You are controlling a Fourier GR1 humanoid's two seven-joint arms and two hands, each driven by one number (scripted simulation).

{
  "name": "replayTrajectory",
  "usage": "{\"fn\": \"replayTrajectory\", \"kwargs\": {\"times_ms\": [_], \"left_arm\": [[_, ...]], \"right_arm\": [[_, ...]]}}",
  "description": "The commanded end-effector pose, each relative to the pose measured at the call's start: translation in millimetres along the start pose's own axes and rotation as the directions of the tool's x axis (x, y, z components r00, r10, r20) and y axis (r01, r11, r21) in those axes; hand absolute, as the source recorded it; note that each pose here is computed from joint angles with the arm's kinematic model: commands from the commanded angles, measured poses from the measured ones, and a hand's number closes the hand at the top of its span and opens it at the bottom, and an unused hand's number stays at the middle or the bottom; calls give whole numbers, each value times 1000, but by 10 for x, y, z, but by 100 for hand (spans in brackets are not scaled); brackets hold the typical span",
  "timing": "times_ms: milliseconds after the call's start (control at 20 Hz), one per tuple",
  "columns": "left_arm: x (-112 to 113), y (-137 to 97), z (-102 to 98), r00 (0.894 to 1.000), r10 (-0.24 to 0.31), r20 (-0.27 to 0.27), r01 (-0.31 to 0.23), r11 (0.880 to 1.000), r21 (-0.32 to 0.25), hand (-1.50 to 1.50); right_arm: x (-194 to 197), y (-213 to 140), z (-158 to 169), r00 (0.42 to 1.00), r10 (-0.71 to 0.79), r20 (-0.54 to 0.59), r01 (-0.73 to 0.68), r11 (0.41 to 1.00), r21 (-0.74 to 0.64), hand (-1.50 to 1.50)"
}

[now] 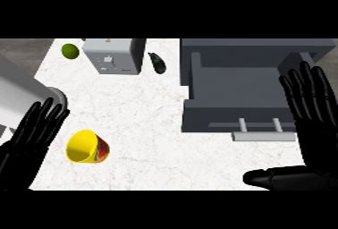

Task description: Pick up the cup, place it into the drawer and close the drawer

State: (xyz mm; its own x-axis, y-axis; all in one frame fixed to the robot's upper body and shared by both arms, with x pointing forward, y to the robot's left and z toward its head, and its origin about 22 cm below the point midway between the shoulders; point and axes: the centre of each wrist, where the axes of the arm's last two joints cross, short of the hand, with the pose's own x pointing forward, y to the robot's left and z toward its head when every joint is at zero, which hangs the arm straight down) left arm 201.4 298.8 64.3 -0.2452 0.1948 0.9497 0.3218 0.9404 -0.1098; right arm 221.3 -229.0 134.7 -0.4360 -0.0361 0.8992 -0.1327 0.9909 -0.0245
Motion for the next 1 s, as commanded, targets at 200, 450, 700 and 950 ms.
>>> {"fn": "replayTrajectory", "kwargs": {"times_ms": [200,450,700,950], "left_arm": [[-282,210,176,997,-53,-50,57,996,69,-150],[-520,492,128,994,-44,-97,54,993,103,-150],[-773,489,162,993,-66,-99,75,994,85,-150],[-969,687,342,990,-71,-126,84,991,106,-150]], "right_arm": [[-22,-145,-192,1000,6,-13,-6,1000,21,-150],[-20,0,-96,1000,-9,-14,9,1000,12,-150],[0,-222,-57,1000,-13,-12,13,1000,10,-150],[5,-140,-167,1000,6,-8,-6,1000,29,-150]]}}
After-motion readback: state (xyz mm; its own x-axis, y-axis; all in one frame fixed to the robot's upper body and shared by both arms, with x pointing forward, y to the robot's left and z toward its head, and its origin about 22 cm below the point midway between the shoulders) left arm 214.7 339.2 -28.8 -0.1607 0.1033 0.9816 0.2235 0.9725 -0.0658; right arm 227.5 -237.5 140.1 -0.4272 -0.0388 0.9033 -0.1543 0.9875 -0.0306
